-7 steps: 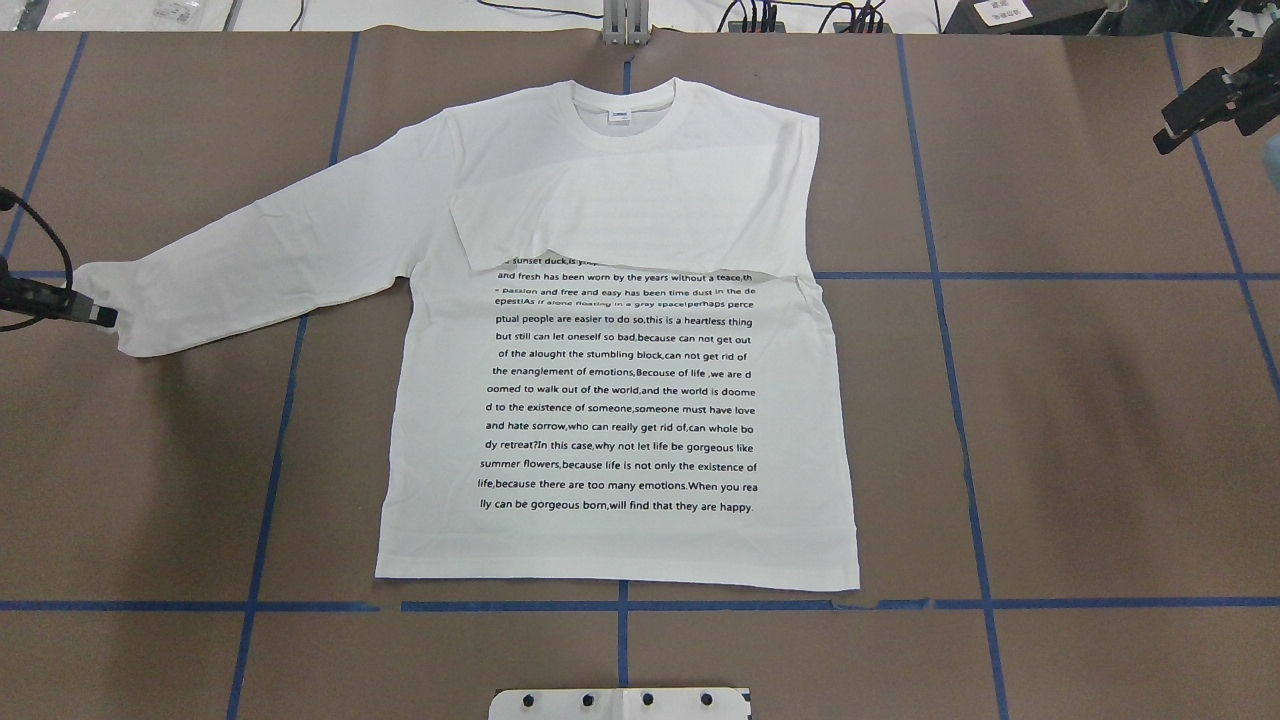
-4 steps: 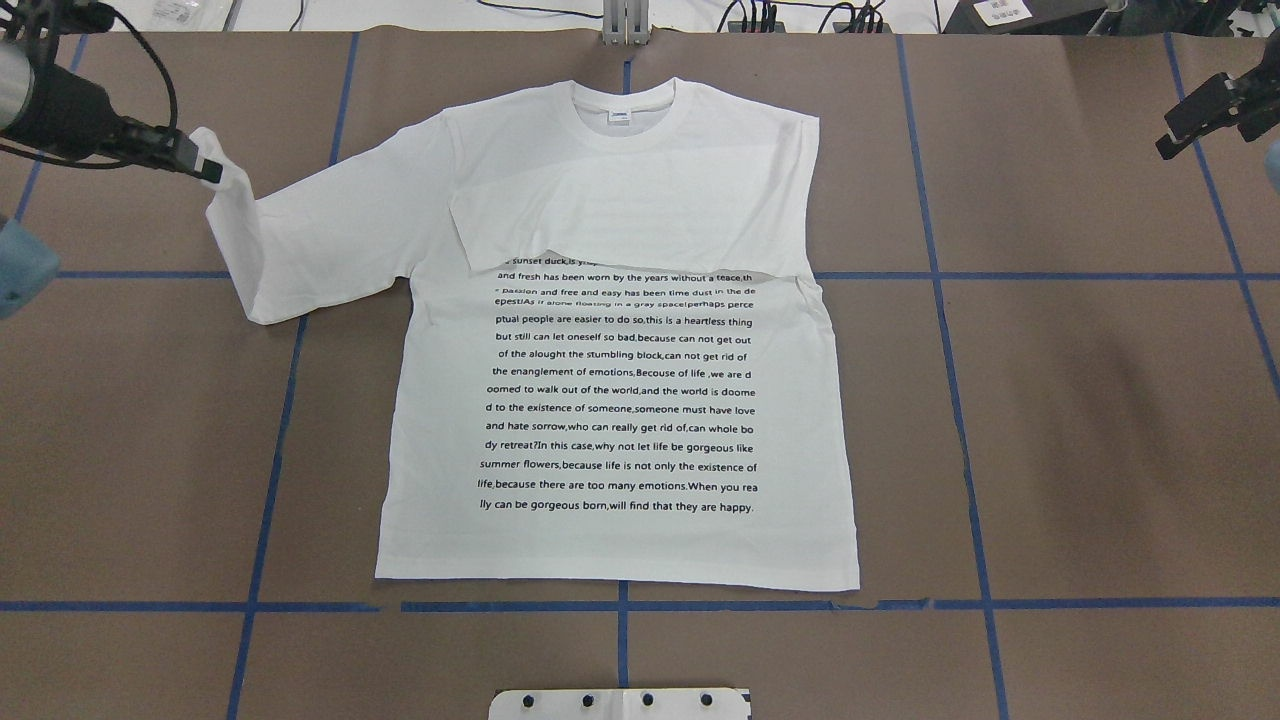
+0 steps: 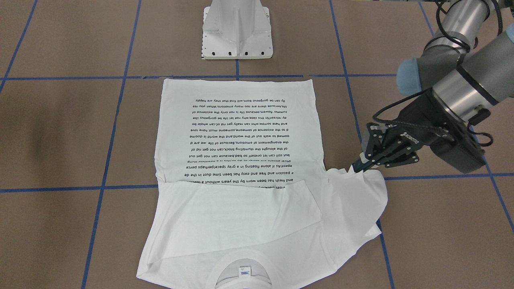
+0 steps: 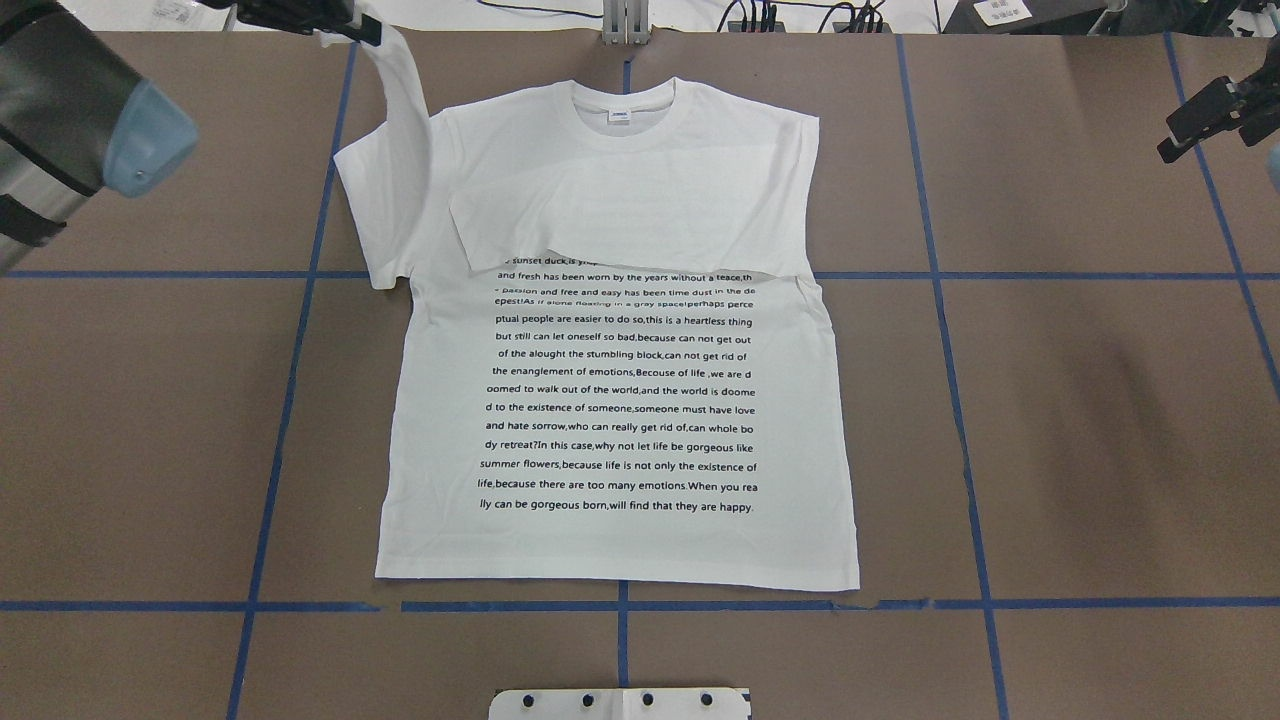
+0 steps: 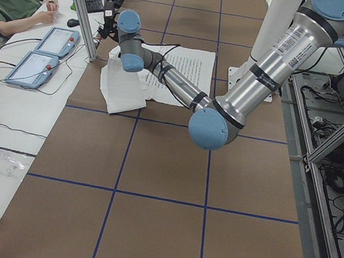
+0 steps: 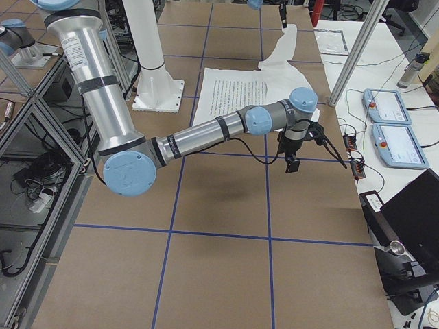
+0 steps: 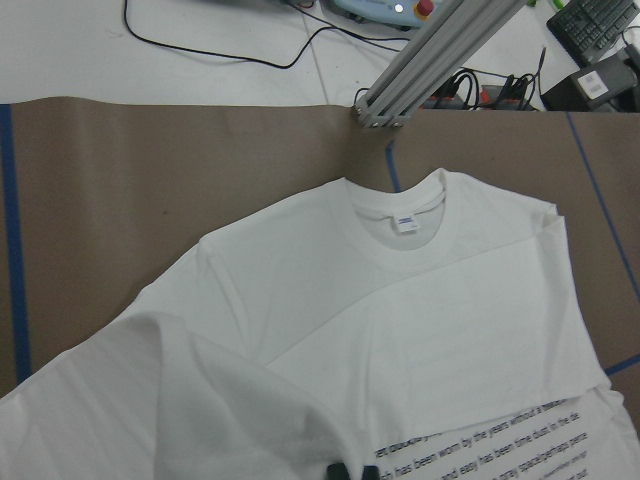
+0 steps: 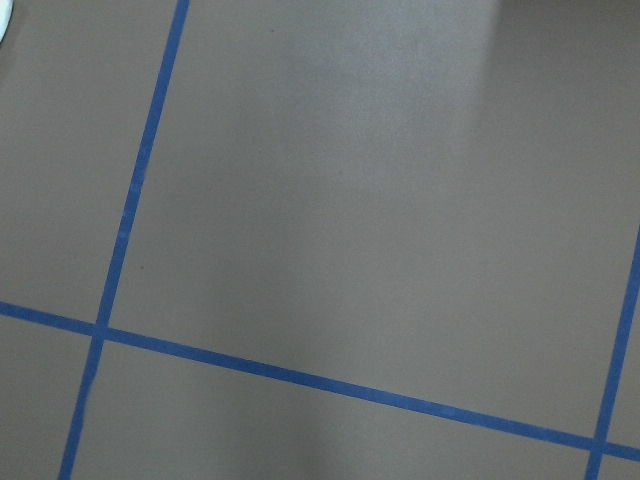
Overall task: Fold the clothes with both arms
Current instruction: 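Lift the sleeve with the left gripper and carry it across the shirt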
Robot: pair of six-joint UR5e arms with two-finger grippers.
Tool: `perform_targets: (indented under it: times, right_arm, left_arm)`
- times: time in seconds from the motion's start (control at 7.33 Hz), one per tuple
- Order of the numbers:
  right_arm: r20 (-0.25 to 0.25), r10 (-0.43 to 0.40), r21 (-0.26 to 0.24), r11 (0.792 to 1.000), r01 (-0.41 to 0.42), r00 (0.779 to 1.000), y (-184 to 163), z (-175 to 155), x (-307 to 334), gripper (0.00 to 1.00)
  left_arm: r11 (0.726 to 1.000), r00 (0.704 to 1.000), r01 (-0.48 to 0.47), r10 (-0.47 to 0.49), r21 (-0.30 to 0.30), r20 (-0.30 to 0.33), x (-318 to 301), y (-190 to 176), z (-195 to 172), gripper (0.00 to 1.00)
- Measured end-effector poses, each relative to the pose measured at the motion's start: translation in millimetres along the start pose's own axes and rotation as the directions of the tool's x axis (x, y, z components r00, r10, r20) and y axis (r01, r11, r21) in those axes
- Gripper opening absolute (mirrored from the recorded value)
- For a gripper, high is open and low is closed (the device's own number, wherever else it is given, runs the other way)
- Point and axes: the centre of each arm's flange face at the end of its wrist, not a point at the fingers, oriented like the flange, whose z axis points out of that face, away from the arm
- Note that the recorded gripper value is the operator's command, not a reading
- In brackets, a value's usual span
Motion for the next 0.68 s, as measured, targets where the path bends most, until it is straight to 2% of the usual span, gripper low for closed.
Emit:
perform_targets:
  times: [0.27, 0.68]
  right_arm:
    - [0.001, 0.001, -0.001, 1.0, -0.001, 1.0, 0.2, -0.1, 0.2, 1.0]
    - [0.002, 0.001, -0.001, 1.0, -0.001, 1.0, 0.0, 0.0, 0.2, 1.0]
  left_arm:
    - [0.999, 0.998, 0.034, -0.034, -0.004, -0.045, 72.9, 4.9, 39.2, 0.0]
    - [0.999, 0.998, 0.045, -0.046, -0.023, -0.051, 159.1, 35.7, 137.4, 0.0]
